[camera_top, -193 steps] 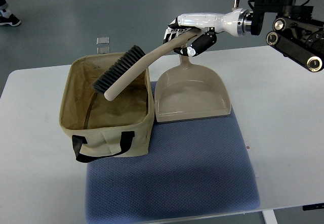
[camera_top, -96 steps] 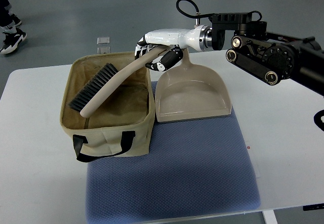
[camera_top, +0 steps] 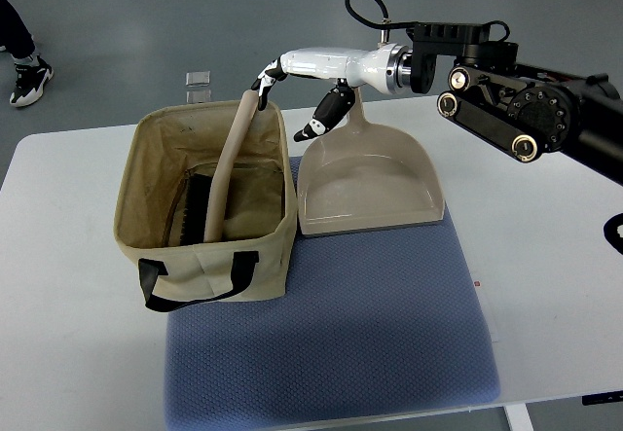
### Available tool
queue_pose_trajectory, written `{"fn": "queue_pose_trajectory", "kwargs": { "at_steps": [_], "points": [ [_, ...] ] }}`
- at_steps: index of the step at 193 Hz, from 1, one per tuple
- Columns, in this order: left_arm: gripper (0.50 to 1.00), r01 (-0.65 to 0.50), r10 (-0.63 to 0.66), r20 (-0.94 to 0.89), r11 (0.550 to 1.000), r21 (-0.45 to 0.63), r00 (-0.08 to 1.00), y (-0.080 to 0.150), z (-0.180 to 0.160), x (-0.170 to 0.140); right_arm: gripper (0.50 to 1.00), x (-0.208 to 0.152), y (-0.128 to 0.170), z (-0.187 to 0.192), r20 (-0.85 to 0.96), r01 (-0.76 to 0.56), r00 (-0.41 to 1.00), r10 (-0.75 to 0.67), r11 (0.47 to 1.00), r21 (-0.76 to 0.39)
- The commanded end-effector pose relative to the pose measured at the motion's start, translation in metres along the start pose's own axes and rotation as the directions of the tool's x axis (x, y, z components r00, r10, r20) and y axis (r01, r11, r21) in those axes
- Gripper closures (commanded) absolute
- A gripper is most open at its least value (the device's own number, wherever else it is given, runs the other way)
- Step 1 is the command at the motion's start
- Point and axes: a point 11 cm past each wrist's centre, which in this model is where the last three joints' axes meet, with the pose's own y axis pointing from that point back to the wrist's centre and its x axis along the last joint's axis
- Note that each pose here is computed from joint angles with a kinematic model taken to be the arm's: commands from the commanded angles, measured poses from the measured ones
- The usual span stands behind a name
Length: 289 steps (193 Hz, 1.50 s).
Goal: Put pink broom in yellow bag with right hand
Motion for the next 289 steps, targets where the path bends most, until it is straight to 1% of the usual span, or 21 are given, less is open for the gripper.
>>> {"fn": "queue_pose_trajectory", "kwargs": {
  "at_steps": [1,27,43,53,62,74,86,89,91,104,114,126,134,155,176,190,204,215,289],
  "points": [
    [0.500,0.000,0.000,0.000,1.000,0.001,1.000,0.000,0.000,0.000,0.642,0.008,0.006,0.004,0.099,-0.083,0.992,0.081,0.996,0.017],
    [0.500,0.000,0.000,0.000,1.000,0.001,1.000,0.000,0.000,0.000,0.640,0.011,0.020,0.021,0.314,-0.226,0.926,0.211,0.974,0.009],
    [0.500,0.000,0.000,0.000,1.000,0.001,1.000,0.000,0.000,0.000,0.638,0.001,0.034,0.043,0.468,-0.316,0.832,0.296,0.948,-0.038],
    [0.500,0.000,0.000,0.000,1.000,-0.001,1.000,0.000,0.000,0.000,0.634,-0.004,0.042,0.056,0.529,-0.357,0.778,0.339,0.931,-0.073],
    [0.500,0.000,0.000,0.000,1.000,-0.001,1.000,0.000,0.001,0.000,0.611,-0.006,0.052,0.069,0.589,-0.414,0.702,0.400,0.902,-0.119],
    [0.500,0.000,0.000,0.000,1.000,-0.002,1.000,0.000,0.001,0.000,0.607,-0.011,0.060,0.083,0.644,-0.463,0.614,0.457,0.869,-0.175],
    [0.500,0.000,0.000,0.000,1.000,0.001,1.000,0.000,0.000,0.000,0.607,-0.018,0.069,0.097,0.687,-0.523,0.495,0.532,0.814,-0.254],
    [0.500,0.000,0.000,0.000,1.000,-0.001,1.000,0.000,0.001,0.000,0.607,-0.021,0.073,0.101,0.690,-0.539,0.459,0.559,0.793,-0.284],
    [0.500,0.000,0.000,0.000,1.000,-0.001,1.000,0.000,0.001,0.000,0.607,-0.021,0.073,0.101,0.690,-0.539,0.459,0.559,0.793,-0.284],
    [0.500,0.000,0.000,0.000,1.000,-0.001,1.000,0.000,0.000,0.000,0.595,-0.027,0.084,0.116,0.688,-0.573,0.354,0.634,0.728,-0.376],
    [0.500,0.000,0.000,0.000,1.000,-0.001,1.000,0.000,0.000,0.000,0.587,-0.031,0.087,0.121,0.696,-0.582,0.292,0.656,0.699,-0.415],
    [0.500,0.000,0.000,0.000,1.000,-0.001,1.000,0.000,0.001,0.000,0.585,-0.038,0.088,0.125,0.721,-0.583,0.219,0.658,0.681,-0.444],
    [0.500,0.000,0.000,0.000,1.000,-0.001,1.000,0.000,0.000,0.000,0.583,-0.046,0.089,0.129,0.743,-0.578,0.142,0.654,0.665,-0.474],
    [0.500,0.000,0.000,0.000,1.000,-0.001,1.000,0.000,0.001,0.000,0.574,-0.049,0.091,0.133,0.770,-0.580,0.016,0.638,0.634,-0.512],
    [0.500,0.000,0.000,0.000,1.000,0.001,1.000,0.000,0.000,0.000,0.572,-0.051,0.097,0.139,0.778,-0.571,-0.093,0.621,0.607,-0.553],
    [0.500,0.000,0.000,0.000,1.000,0.001,1.000,0.000,0.000,0.000,0.572,-0.055,0.097,0.141,0.783,-0.559,-0.136,0.607,0.605,-0.566],
    [0.500,0.000,0.000,0.000,1.000,0.001,1.000,0.000,0.000,0.000,0.572,-0.057,0.098,0.142,0.784,-0.554,-0.143,0.603,0.608,-0.569],
    [0.500,0.000,0.000,0.000,1.000,-0.001,1.000,0.000,0.000,0.000,0.572,-0.060,0.100,0.145,0.774,-0.554,-0.160,0.612,0.593,-0.584],
    [0.500,0.000,0.000,0.000,1.000,-0.001,1.000,0.000,0.000,0.000,0.572,-0.076,0.103,0.148,0.765,-0.539,-0.176,0.620,0.590,-0.602]
  ]
}}
